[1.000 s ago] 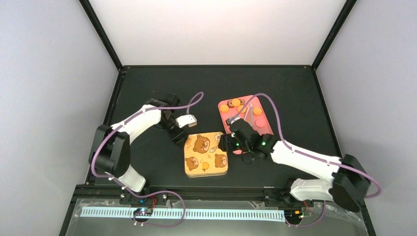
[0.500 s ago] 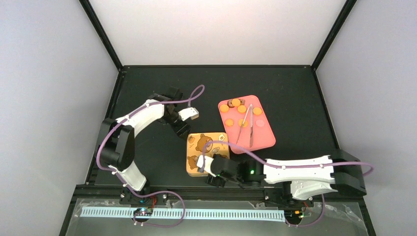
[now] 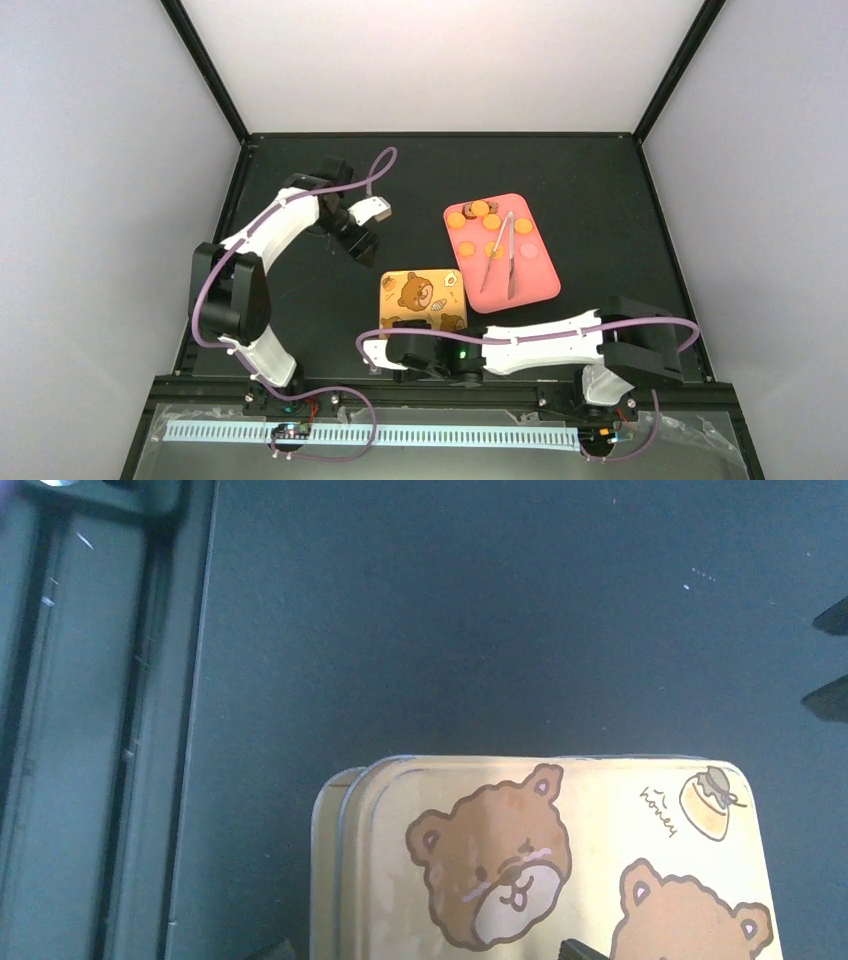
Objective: Pack the cookies
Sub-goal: Press the box lid onto the packing box.
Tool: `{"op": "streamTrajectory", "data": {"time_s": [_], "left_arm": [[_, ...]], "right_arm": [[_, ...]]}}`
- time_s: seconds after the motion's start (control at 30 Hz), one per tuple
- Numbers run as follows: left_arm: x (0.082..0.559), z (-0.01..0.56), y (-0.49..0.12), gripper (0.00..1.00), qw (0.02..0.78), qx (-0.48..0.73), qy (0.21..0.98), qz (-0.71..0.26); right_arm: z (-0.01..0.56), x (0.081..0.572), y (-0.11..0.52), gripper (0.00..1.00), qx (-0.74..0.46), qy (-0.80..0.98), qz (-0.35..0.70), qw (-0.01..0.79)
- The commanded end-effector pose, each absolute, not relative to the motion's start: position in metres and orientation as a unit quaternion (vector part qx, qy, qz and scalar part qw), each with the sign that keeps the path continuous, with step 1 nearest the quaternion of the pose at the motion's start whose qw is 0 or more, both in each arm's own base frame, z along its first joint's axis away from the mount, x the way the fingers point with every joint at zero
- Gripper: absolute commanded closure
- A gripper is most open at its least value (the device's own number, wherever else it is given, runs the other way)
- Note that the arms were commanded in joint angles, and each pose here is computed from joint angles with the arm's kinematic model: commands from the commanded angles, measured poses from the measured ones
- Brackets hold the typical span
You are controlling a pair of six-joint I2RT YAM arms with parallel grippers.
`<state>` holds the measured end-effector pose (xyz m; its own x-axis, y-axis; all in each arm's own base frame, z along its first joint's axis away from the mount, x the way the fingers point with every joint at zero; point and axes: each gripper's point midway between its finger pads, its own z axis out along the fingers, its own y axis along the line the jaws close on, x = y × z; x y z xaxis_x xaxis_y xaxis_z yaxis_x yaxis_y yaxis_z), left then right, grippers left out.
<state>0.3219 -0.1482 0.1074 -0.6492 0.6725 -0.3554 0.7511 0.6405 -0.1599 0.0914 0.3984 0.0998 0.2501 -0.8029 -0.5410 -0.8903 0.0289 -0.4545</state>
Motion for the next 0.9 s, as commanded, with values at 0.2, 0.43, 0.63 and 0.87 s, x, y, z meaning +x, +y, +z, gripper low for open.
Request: {"op": "streamTrajectory", "data": {"time_s": [0.2,0.43,0.63,0.87], "left_arm": [[0.326,0.121,-0.143,0.17,0.131,0.394,0.894,-0.169],[0.313,0.118,-0.144,0.17,0.123,0.4,0.89,-0.182],[0.295,0.108,-0.149,0.17,0.106,0.404,0.884,-0.21],[0.289,0.111,-0.162,0.18,0.107,0.406,0.876,-0.237]], "right_arm": [[0.11,0.132,0.417,0.3,-0.686,0.6,0.036,0.41],[0.115,0.142,0.415,0.31,-0.669,0.616,0.056,0.412],[0.104,0.136,0.415,0.32,-0.67,0.622,0.07,0.399],[0.106,0.127,0.424,0.31,-0.684,0.617,0.092,0.378]]}}
